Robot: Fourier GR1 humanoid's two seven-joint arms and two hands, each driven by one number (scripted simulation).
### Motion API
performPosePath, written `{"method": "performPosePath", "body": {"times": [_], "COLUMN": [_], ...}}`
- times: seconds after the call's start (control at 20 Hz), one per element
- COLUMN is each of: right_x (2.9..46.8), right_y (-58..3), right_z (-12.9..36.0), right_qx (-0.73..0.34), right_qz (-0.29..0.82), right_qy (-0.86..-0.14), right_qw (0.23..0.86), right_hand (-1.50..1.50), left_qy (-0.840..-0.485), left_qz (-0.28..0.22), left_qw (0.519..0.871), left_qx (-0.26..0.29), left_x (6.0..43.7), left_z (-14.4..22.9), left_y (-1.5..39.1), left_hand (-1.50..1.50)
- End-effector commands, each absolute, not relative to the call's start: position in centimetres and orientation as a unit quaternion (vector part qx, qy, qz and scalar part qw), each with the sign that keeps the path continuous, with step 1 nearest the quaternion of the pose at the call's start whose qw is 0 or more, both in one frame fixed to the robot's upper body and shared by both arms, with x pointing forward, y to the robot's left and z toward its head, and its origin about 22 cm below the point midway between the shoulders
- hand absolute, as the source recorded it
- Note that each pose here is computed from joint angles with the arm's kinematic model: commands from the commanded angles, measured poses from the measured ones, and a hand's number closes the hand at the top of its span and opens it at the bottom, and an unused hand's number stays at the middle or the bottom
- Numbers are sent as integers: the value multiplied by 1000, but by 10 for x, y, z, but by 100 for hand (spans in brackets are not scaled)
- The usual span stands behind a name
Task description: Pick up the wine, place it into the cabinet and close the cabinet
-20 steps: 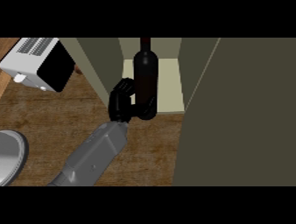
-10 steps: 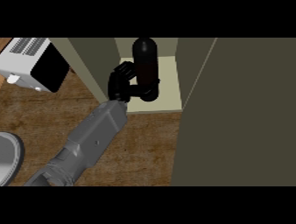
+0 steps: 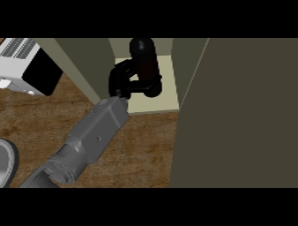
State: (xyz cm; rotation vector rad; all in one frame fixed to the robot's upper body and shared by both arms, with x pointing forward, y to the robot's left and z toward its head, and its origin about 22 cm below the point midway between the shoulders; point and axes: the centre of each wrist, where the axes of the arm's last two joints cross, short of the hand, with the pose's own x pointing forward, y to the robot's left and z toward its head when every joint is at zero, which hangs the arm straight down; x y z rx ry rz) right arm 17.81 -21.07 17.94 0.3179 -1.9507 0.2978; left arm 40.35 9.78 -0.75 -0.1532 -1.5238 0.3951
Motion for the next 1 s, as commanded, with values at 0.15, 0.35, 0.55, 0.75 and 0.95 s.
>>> {"method": "performPosePath", "body": {"times": [0.15, 0.35, 0.55, 0.75, 0.95], "right_x": [180, 181, 196, 184, 190], "right_y": [-210, -196, -200, -200, -204], "right_z": [191, 188, 180, 185, 181], "right_qx": [137, 153, 152, 158, 153], "right_qz": [128, 127, 131, 139, 143], "right_qy": [-825, -825, -822, -817, -817], "right_qw": [533, 529, 533, 536, 538], "right_hand": [-150, -150, -150, -150, -150], "left_qy": [-694, -694, -691, -688, -697], "left_qz": [191, 195, 178, 198, 223], "left_qw": [689, 688, 694, 692, 674], "left_qx": [-89, -84, -89, -89, -100], "left_x": [407, 396, 398, 381, 391], "left_z": [3, -8, 5, -14, 1], "left_y": [90, 89, 75, 76, 71], "left_hand": [150, 150, 150, 150, 150]}}
